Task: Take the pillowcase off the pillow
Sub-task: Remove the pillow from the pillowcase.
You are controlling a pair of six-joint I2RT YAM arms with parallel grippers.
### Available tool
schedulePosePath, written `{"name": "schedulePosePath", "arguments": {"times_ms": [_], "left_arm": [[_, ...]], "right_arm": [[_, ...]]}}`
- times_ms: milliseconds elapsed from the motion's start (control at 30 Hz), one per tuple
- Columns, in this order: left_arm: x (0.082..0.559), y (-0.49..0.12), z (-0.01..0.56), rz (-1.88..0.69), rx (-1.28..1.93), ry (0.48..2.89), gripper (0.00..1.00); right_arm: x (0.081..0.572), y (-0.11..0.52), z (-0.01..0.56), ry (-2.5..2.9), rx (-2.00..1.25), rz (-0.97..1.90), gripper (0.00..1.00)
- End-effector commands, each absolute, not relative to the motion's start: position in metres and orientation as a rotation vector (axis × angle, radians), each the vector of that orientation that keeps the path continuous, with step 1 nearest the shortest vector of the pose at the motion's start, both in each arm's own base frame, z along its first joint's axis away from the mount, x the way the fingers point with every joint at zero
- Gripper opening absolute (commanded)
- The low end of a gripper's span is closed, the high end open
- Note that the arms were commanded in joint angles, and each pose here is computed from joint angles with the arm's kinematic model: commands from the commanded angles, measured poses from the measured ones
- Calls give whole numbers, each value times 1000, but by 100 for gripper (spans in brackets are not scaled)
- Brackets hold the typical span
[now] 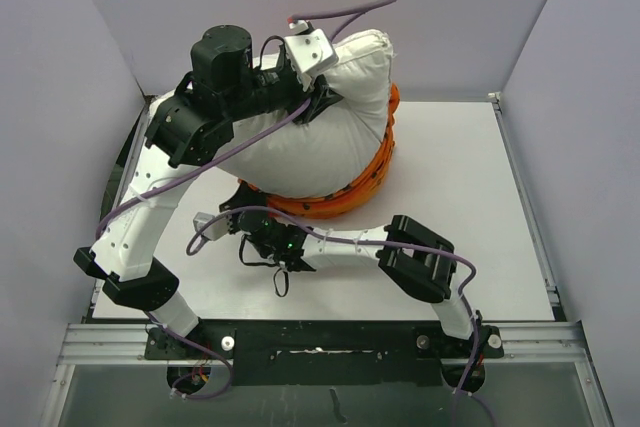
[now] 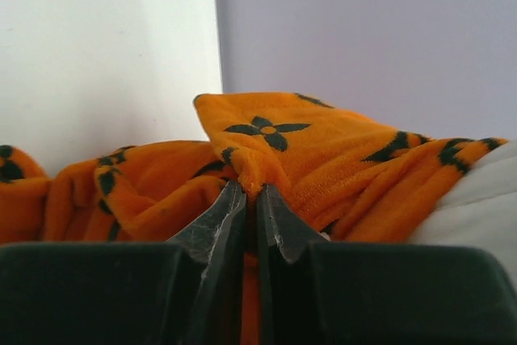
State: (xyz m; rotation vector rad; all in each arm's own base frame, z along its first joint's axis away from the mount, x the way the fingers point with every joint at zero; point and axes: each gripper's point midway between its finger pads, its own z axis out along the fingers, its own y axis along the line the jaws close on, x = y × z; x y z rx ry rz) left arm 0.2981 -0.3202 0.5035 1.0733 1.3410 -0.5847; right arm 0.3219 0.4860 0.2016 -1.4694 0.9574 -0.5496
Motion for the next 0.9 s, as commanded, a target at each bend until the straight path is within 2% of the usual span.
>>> {"name": "schedulePosePath", "arguments": {"times_ms": [0, 400, 500, 567, 733, 833, 867], "left_arm": [[305, -281, 601, -430, 775, 1138, 0], [297, -255, 654, -319, 729, 995, 0], [297, -247, 660, -300, 715, 981, 0], [300, -243, 655, -293, 715, 998, 0], [317, -226, 640, -288, 696, 1053, 0], [329, -212, 633, -302, 677, 1090, 0], [332, -208, 632, -302, 674, 1098, 0]], "right_arm": [[324, 444, 156, 1191, -1465, -526, 0], [266, 396, 27, 1540, -1532, -295, 0], [259, 395, 28, 1556, -1498, -268, 0], [260, 401, 49, 1548, -1443, -228, 0], [262, 416, 136, 1515, -1210, -33, 44], [253, 417, 184, 1465, -1140, 97, 77], [247, 418, 198, 1444, -1131, 148, 84]]}}
